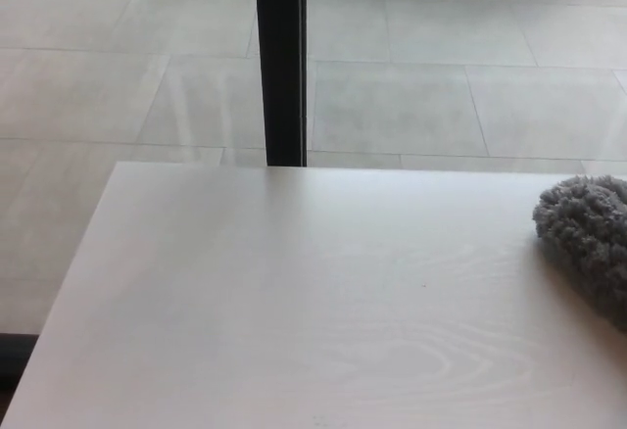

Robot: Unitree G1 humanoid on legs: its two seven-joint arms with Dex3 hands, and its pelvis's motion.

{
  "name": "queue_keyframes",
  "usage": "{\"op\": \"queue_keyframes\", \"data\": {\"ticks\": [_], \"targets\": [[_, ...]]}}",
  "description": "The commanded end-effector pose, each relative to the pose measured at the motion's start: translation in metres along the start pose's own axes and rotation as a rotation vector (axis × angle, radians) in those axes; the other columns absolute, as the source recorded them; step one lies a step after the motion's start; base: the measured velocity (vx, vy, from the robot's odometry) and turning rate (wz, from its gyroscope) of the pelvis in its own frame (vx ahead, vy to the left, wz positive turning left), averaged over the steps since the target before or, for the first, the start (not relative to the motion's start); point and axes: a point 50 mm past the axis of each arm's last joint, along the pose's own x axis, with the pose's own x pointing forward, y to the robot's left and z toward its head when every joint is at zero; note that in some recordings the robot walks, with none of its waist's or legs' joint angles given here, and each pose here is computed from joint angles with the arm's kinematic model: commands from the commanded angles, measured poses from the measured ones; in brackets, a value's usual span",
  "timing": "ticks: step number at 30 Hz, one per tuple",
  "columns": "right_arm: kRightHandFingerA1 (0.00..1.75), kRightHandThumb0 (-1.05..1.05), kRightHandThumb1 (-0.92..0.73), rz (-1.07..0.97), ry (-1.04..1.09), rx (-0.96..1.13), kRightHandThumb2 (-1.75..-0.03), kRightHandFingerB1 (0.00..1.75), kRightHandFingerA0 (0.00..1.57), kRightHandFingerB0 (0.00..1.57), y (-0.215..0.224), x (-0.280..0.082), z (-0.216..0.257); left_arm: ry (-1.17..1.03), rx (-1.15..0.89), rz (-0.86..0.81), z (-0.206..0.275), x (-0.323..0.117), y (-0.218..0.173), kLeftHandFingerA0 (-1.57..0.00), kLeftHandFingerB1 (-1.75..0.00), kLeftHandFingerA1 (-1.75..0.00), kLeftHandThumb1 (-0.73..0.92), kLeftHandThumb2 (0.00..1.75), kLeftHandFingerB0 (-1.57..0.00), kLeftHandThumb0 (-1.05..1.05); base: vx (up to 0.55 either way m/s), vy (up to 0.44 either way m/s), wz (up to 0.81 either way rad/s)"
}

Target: The robot uses its right hand to pick up the duster kept in the middle of the desk and use it to wipe the desk by swiping its surface twice

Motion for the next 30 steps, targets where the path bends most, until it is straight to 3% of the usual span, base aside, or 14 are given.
{"op": "queue_keyframes", "data": {"ticks": [1, 2, 5, 7, 8, 10, 12, 14, 15, 16, 17, 19, 20, 30], "targets": [[1.66, -0.42, -0.73, 0.155, 0.160, -0.058, -0.65, 1.10, 0.74, 0.60, 0.035, -0.019, -0.027, -0.034, 0.007, -0.004, 0.004, -0.002, 0.003, -1.05, -1.02, -1.07, 0.29, 1.23, -1.01, -1.05, 0.00, 0.000, 0.00], [1.52, -0.38, -0.72, 0.159, 0.157, -0.045, -0.64, 0.97, 0.77, 0.70, 0.035, -0.019, -0.026, -0.033, 0.004, -0.004, 0.004, -0.001, 0.003, -1.03, -1.01, -1.08, 0.30, 1.20, -1.02, -1.05, 0.00, 0.000, 0.00], [1.57, -0.39, -0.71, 0.171, 0.119, -0.012, -0.67, 0.93, 0.76, 0.65, 0.036, -0.017, -0.017, -0.037, 0.000, -0.008, 0.006, -0.001, 0.002, -1.00, -1.04, -1.10, 0.29, 1.21, -0.97, -1.05, 0.00, 0.000, 0.00], [1.64, -0.40, -0.76, 0.174, 0.085, -0.003, -0.67, 1.12, 0.73, 0.66, 0.037, -0.017, -0.009, -0.040, -0.001, -0.016, 0.005, -0.001, 0.002, -0.98, -1.05, -1.13, 0.30, 1.20, -0.96, -1.05, 0.00, 0.000, 0.00], [1.33, -0.37, -0.77, 0.215, 0.050, 0.066, -0.66, 0.83, 0.70, 0.66, 0.036, -0.015, -0.001, -0.035, 0.003, -0.009, 0.005, -0.001, 0.003, -0.98, -1.06, -1.12, 0.29, 1.20, -0.96, -1.05, 0.00, 0.000, 0.00], [1.17, -0.31, -0.76, 0.244, 0.022, 0.168, -0.67, 0.74, 0.68, 0.65, 0.035, -0.013, 0.007, -0.035, 0.004, -0.009, 0.004, -0.001, 0.002, -1.03, -1.03, -1.10, 0.30, 1.24, -1.01, -1.05, 0.00, 0.000, 0.00], [0.84, -0.44, -0.70, 0.298, 0.006, 0.225, -0.61, 0.50, 0.57, 0.35, 0.029, -0.009, 0.014, -0.034, -0.010, -0.008, 0.002, -0.002, 0.002, -1.06, -1.03, -1.07, 0.27, 1.23, -1.01, -1.05, 0.00, 0.000, 0.00], [0.63, -0.63, -0.69, 0.385, 0.032, 0.328, -0.60, 0.25, 0.18, 0.00, 0.024, -0.005, 0.017, -0.029, -0.019, -0.006, 0.002, -0.002, 0.003, -1.08, -1.01, -1.05, 0.27, 1.20, -1.03, -1.05, 0.00, 0.000, 0.00], [0.36, -0.96, -0.59, 0.432, 0.021, 0.321, -0.90, 0.01, 0.07, 0.00, 0.020, -0.003, 0.016, -0.026, -0.018, -0.006, 0.001, -0.002, 0.003, -1.05, -1.01, -1.06, 0.31, 1.18, -1.03, -1.05, 0.00, 0.000, 0.00], [0.12, -1.05, -0.64, 0.449, 0.003, 0.243, -0.98, 0.04, 0.00, 0.00, 0.017, -0.002, 0.015, -0.024, -0.006, -0.009, 0.001, -0.002, 0.003, -1.01, -1.03, -1.10, 0.31, 1.20, -0.99, -1.05, 0.00, 0.000, 0.00], [0.00, -0.95, -0.62, 0.462, 0.000, 0.193, -0.80, 0.00, 0.00, 0.00, 0.014, 0.000, 0.014, -0.022, -0.006, -0.014, 0.000, -0.003, 0.004, -1.00, -1.05, -1.10, 0.31, 1.24, -0.95, -1.05, 0.00, 0.000, 0.00], [0.00, -0.95, -0.62, 0.475, -0.004, 0.178, -0.80, 0.00, 0.00, 0.00, 0.011, 0.001, 0.014, -0.021, -0.006, -0.016, 0.000, -0.003, 0.004, -1.00, -1.05, -1.10, 0.31, 1.24, -0.95, -1.05, 0.00, 0.000, 0.00], [0.00, -1.02, -0.69, 0.469, -0.026, 0.225, -0.62, 0.00, 0.00, 0.00, 0.000, 0.004, 0.012, -0.025, -0.004, -0.011, 0.001, -0.002, 0.003, -0.99, -1.09, -1.13, 0.29, 1.31, -0.95, -1.05, 0.00, 0.000, 0.00], [0.00, -1.05, -0.74, 0.369, -0.051, 0.203, -0.66, 0.00, 0.00, 0.00, -0.021, 0.005, -0.008, -0.007, 0.009, 0.006, -0.003, -0.005, 0.006, -0.98, -1.08, -1.15, 0.32, 1.31, -0.96, -1.05, 0.00, 0.000, 0.00]]}}
